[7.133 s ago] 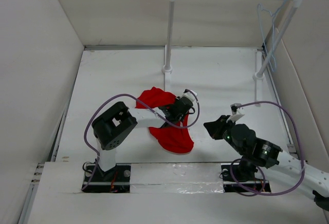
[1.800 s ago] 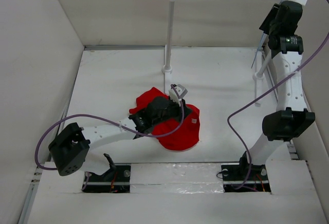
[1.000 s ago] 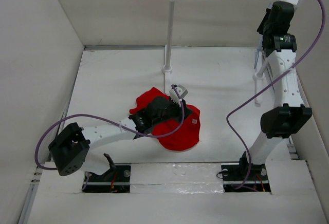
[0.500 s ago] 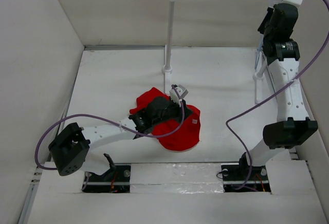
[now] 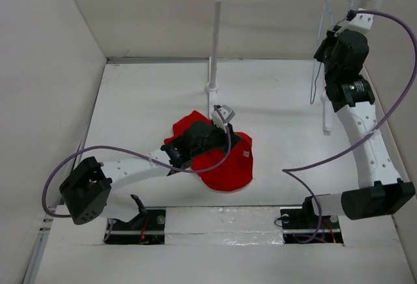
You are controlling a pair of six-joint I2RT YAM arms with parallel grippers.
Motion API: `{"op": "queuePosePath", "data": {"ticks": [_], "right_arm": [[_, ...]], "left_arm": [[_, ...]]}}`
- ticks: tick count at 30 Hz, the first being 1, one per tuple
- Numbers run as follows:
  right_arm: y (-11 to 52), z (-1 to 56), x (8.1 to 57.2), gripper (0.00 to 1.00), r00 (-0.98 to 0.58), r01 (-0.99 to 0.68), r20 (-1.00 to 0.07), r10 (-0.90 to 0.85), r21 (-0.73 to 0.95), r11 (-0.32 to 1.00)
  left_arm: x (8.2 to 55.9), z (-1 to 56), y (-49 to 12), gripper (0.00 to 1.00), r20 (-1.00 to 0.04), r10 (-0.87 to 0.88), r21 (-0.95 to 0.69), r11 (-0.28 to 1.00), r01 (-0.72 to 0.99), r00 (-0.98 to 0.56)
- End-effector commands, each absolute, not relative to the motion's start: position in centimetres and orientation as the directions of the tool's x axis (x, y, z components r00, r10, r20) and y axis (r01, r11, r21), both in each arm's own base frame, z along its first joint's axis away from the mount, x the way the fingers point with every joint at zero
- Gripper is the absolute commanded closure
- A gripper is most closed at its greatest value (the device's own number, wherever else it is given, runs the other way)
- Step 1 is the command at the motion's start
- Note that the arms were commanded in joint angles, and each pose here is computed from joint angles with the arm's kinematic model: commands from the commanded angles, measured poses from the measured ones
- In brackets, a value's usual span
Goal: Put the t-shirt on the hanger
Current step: Pick up the hanger from the clothesline, then place the T-shirt on the hanger.
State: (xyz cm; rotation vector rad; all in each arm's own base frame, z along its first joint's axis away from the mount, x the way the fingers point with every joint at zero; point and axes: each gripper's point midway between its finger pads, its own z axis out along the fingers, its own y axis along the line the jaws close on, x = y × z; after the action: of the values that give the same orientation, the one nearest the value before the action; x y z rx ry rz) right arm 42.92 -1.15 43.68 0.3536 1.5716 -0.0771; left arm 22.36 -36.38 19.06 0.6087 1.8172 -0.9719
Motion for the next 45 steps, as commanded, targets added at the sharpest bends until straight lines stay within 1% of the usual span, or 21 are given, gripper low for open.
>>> {"op": "queuePosePath", "data": {"ticks": [1,2,4,5,6,7,8,9,10,11,12,13,14,15,16,18,20,22,25,34,45], "right_arm": [[0.5,47.0,40.3,1.00,0.142,0.192,-0.959,0.245,0.269,0.944],[1.2,44.9,40.2,1.00,0.107,0.177,-0.961,0.255,0.271,0.946],[3.6,44.4,38.3,1.00,0.096,0.095,-0.948,0.303,0.312,0.945],[4.9,43.6,37.6,1.00,0.064,0.052,-0.945,0.320,0.324,0.945],[7.1,41.0,36.8,1.00,-0.007,-0.005,-0.944,0.331,0.331,0.944],[8.3,39.9,35.8,1.00,-0.047,-0.045,-0.943,0.331,0.333,0.942],[9.1,39.4,33.6,1.00,-0.081,-0.079,-0.937,0.341,0.347,0.935],[10.1,36.7,32.5,1.00,-0.150,-0.099,-0.927,0.344,0.360,0.928],[11.9,35.5,30.8,1.00,-0.203,-0.157,-0.920,0.336,0.369,0.916],[12.1,35.1,28.1,1.00,-0.232,-0.195,-0.910,0.344,0.390,0.900],[12.7,34.2,26.7,1.00,-0.266,-0.212,-0.887,0.376,0.434,0.876],[13.8,31.7,25.1,1.00,-0.334,-0.246,-0.873,0.356,0.445,0.861],[14.2,30.5,23.4,1.00,-0.387,-0.262,-0.855,0.347,0.462,0.847],[14.0,30.9,21.5,1.00,-0.389,-0.283,-0.837,0.385,0.506,0.815],[14.6,29.2,19.9,1.00,-0.450,-0.300,-0.819,0.355,0.513,0.804],[14.5,29.5,17.7,1.00,-0.467,-0.324,-0.796,0.384,0.559,0.764],[15.0,29.1,16.1,1.00,-0.509,-0.354,-0.781,0.362,0.573,0.739],[15.2,28.8,15.3,1.00,-0.531,-0.365,-0.772,0.348,0.579,0.729],[15.6,27.3,14.9,1.00,-0.571,-0.354,-0.759,0.313,0.572,0.740],[16.4,26.5,15.3,1.00,-0.596,-0.359,-0.756,0.273,0.554,0.751],[16.5,26.4,15.4,1.00,-0.602,-0.352,-0.750,0.273,0.557,0.752]], "left_arm": [[23.0,21.4,-36.1,1.00,-0.918,-0.081,-0.367,0.540,0.757,-0.388],[23.1,21.3,-36.0,1.00,-0.919,-0.082,-0.365,0.548,0.753,-0.386],[23.4,21.3,-35.7,1.00,-0.921,-0.080,-0.356,0.567,0.743,-0.380],[23.5,21.3,-35.7,1.00,-0.923,-0.083,-0.353,0.572,0.740,-0.377],[23.8,21.1,-35.6,1.00,-0.924,-0.081,-0.349,0.583,0.734,-0.375],[24.3,21.1,-35.2,1.00,-0.923,-0.087,-0.350,0.596,0.723,-0.375],[25.1,21.0,-34.8,1.00,-0.922,-0.095,-0.351,0.612,0.709,-0.375],[25.7,20.7,-34.6,1.00,-0.920,-0.096,-0.355,0.619,0.700,-0.380],[26.3,20.7,-34.4,1.00,-0.916,-0.108,-0.365,0.627,0.689,-0.387],[27.0,20.9,-34.2,1.00,-0.914,-0.121,-0.371,0.634,0.678,-0.387],[28.3,20.4,-33.6,1.00,-0.908,-0.126,-0.379,0.652,0.657,-0.399],[29.0,20.4,-33.4,1.00,-0.903,-0.139,-0.391,0.660,0.642,-0.406],[29.8,20.7,-33.2,1.00,-0.901,-0.153,-0.398,0.665,0.632,-0.407],[30.9,20.2,-32.7,1.00,-0.893,-0.160,-0.409,0.676,0.613,-0.420],[31.5,20.4,-32.7,1.00,-0.885,-0.182,-0.429,0.675,0.600,-0.428],[32.5,19.7,-32.9,1.00,-0.873,-0.188,-0.449,0.671,0.590,-0.450],[33.4,20.5,-33.5,1.00,-0.868,-0.208,-0.464,0.660,0.590,-0.450],[34.3,20.0,-33.6,1.00,-0.864,-0.204,-0.465,0.674,0.574,-0.460],[34.7,21.0,-33.9,1.00,-0.865,-0.220,-0.469,0.669,0.576,-0.450],[34.2,22.4,-33.0,1.00,-0.870,-0.238,-0.467,0.677,0.569,-0.432],[33.2,23.6,-32.0,1.00,-0.881,-0.244,-0.454,0.676,0.580,-0.406]]}}
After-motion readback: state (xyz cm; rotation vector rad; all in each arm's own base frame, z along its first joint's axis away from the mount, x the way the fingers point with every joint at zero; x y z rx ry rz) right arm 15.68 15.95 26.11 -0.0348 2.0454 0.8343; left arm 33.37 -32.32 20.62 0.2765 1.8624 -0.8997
